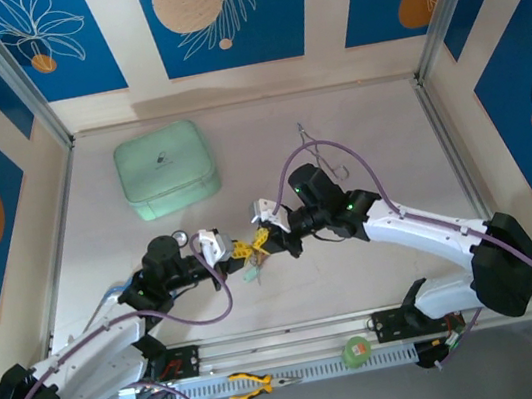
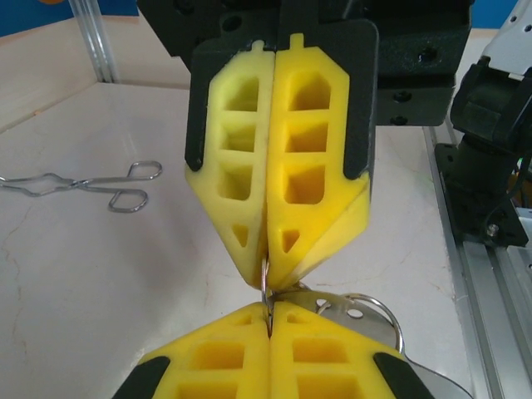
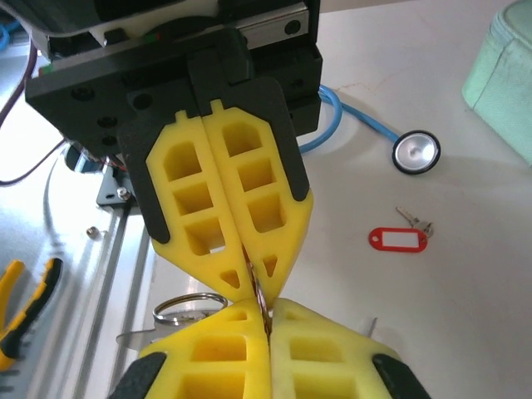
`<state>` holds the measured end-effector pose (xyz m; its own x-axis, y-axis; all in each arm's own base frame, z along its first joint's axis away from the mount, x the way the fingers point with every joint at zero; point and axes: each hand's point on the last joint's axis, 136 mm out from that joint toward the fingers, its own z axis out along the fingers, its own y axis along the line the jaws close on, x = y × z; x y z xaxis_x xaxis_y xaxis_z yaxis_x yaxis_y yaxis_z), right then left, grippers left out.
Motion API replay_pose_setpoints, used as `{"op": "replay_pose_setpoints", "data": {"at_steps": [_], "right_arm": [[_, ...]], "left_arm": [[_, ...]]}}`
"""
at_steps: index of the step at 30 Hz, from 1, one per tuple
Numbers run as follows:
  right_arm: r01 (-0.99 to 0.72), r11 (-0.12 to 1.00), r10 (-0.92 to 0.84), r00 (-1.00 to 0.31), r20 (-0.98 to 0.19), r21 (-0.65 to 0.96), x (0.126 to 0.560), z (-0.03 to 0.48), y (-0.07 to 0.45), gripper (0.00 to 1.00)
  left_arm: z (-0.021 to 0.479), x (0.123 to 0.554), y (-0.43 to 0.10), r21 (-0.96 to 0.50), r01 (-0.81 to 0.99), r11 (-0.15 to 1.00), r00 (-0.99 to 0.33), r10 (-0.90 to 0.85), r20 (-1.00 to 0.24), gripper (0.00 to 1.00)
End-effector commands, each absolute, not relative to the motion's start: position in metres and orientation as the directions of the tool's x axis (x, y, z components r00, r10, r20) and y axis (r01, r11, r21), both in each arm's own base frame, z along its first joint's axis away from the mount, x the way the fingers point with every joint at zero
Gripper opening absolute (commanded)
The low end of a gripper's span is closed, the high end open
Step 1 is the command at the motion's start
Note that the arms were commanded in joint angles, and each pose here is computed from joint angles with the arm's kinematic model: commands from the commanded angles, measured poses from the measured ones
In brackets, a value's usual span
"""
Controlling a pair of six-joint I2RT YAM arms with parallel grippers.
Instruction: Put the keys on the keyring
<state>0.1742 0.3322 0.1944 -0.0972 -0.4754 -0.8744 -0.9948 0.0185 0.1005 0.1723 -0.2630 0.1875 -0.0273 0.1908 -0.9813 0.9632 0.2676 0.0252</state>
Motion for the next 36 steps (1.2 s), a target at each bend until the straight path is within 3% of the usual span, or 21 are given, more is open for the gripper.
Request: {"op": "replay_pose_setpoints", "data": {"at_steps": [1,2,5,10,23,36], "right_arm": [[-0.993,-0.026,-0.477,-0.09,-0.874,0.116,0.168,0.191,0.332,0.0],[-0.994,-0.027,-0.48,-0.078,-0.874,0.104,0.169,0.193,0.331,0.0],[-0.998,-0.019,-0.525,-0.036,-0.851,0.054,0.171,0.196,0.325,0.0],[-0.999,-0.042,-0.648,0.024,-0.761,0.004,0.17,0.192,0.316,0.0],[-0.993,-0.111,-0.712,0.11,-0.694,-0.043,0.165,0.196,0.329,0.0],[-0.994,-0.109,-0.632,0.064,-0.772,0.006,0.157,0.211,0.345,0.0]], "left_arm": [[0.21,0.169,-0.27,0.053,0.972,0.228,0.027,0.118,-0.993,0.0],[0.209,0.171,-0.27,0.051,0.97,0.236,0.021,0.128,-0.992,0.0],[0.203,0.176,-0.264,0.065,0.958,0.279,0.013,0.182,-0.983,0.21],[0.195,0.173,-0.26,0.086,0.961,0.264,0.016,0.255,-0.967,0.24],[0.201,0.174,-0.266,0.091,0.967,0.24,0.031,0.243,-0.97,0.22],[0.203,0.17,-0.272,0.083,0.976,0.203,0.037,0.217,-0.975,0.0]]}}
